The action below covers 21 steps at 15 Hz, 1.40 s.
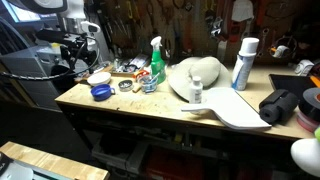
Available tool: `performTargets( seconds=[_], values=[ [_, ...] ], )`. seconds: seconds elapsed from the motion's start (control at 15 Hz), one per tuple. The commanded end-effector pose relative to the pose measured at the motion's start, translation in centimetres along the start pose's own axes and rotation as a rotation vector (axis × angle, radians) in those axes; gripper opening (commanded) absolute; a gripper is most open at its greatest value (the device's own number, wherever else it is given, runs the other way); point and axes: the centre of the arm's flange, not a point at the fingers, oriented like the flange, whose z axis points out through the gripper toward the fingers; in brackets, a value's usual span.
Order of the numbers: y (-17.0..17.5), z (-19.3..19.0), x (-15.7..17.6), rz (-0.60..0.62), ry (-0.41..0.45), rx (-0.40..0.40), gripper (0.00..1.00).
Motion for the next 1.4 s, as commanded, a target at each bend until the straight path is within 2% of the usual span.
performTargets(
  seconds=[0.0, 0.4, 0.53, 0.8, 0.93, 1.13, 1.33],
  values=[
    [0.0, 0.0, 0.0, 0.000, 0.000, 0.000, 1.00],
    [0.0, 0.0, 0.0, 0.000, 0.000, 0.000, 1.00],
    [0.0, 0.0, 1.2, 0.018, 0.009, -0.014, 1.00],
    [-0.9, -1.2, 7.8, 0.034, 0.126, -0.094, 1.00],
    [-1.8, -1.4, 11.2, 0.006, 0.150, -0.116, 1.00],
    [-3.7, -0.4, 16.0, -0.106, 0.122, -0.162, 1.00],
    [-4.2, 1.9, 20.2, -0.200, 0.032, -0.181, 1.00]
  ],
)
